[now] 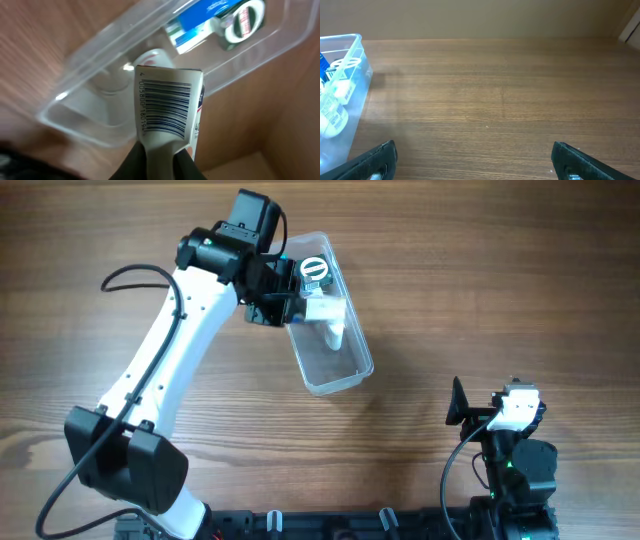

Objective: Pack container
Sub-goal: 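Open the left gripper and raise it out of the container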

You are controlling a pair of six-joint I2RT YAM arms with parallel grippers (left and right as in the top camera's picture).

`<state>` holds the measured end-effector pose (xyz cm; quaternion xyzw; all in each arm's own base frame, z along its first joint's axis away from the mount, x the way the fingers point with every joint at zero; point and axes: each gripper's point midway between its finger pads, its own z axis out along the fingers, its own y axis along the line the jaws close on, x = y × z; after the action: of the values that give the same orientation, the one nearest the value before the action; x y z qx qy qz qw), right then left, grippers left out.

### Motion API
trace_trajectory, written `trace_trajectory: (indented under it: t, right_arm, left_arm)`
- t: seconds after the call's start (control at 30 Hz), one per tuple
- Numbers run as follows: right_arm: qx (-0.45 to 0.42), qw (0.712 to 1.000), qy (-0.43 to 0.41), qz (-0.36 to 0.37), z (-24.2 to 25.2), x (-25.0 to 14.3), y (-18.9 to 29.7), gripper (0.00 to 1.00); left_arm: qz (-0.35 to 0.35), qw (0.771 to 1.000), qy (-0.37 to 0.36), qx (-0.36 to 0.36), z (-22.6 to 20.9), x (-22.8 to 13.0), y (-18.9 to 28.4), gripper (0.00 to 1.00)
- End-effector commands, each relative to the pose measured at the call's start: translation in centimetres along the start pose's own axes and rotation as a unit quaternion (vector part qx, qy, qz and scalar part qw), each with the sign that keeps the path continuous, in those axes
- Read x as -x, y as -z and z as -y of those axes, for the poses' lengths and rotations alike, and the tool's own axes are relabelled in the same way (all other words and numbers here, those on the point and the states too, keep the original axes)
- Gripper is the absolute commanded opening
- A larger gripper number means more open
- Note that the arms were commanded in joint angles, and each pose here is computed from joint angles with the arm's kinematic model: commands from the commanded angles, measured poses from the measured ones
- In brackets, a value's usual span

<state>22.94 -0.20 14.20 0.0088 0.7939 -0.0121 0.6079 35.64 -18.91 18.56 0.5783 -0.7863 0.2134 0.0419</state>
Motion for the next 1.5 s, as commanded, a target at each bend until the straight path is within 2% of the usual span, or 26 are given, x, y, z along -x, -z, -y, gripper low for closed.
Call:
trace_trajectory:
  t: [0.0,0.27,0.47,0.67,0.77,0.93,1.07,1.27,1.47]
  right_arm:
    - [0.000,1.000,0.005,0.004,0.0,0.1,0.0,1.00]
    - [0.000,1.000,0.005,0.004,0.0,0.1,0.0,1.00]
    - [0.000,1.000,0.005,0.004,0.0,0.1,0.0,1.00]
    - [0.000,1.000,0.005,0.004,0.0,0.1,0.0,1.00]
    - [0.000,1.000,0.005,0.004,0.0,0.1,0.0,1.00]
    - [0.000,1.000,0.005,0.004,0.0,0.1,0.0,1.00]
    - [0.000,1.000,0.005,0.004,0.0,0.1,0.0,1.00]
    - [0.000,1.000,0.005,0.004,0.0,0.1,0.0,1.00]
    - [0.000,1.000,0.005,0.004,0.0,0.1,0.0,1.00]
  left_arm:
    - [-0.013,0.996,-0.091,-0.008,0.0,-0.8,1.8,0.11]
    - [0.001,0.972,-0.234,0.017,-1.1,-1.0,1.1,0.12]
    - [0.050,0.946,-0.309,0.083,-2.9,0.4,-0.3,0.13]
    - [0.124,0.924,-0.327,0.157,-4.5,3.0,-1.1,0.13]
    - [0.151,0.915,-0.332,0.170,-4.4,3.9,-1.5,0.12]
    - [0.157,0.910,-0.343,0.172,-4.2,3.6,-1.9,0.08]
    - [0.175,0.900,-0.361,0.169,-3.7,3.6,-2.1,0.09]
    - [0.202,0.884,-0.377,0.189,-3.7,3.9,-3.5,0.21]
    - [0.197,0.876,-0.383,0.216,-4.2,4.0,-5.9,0.27]
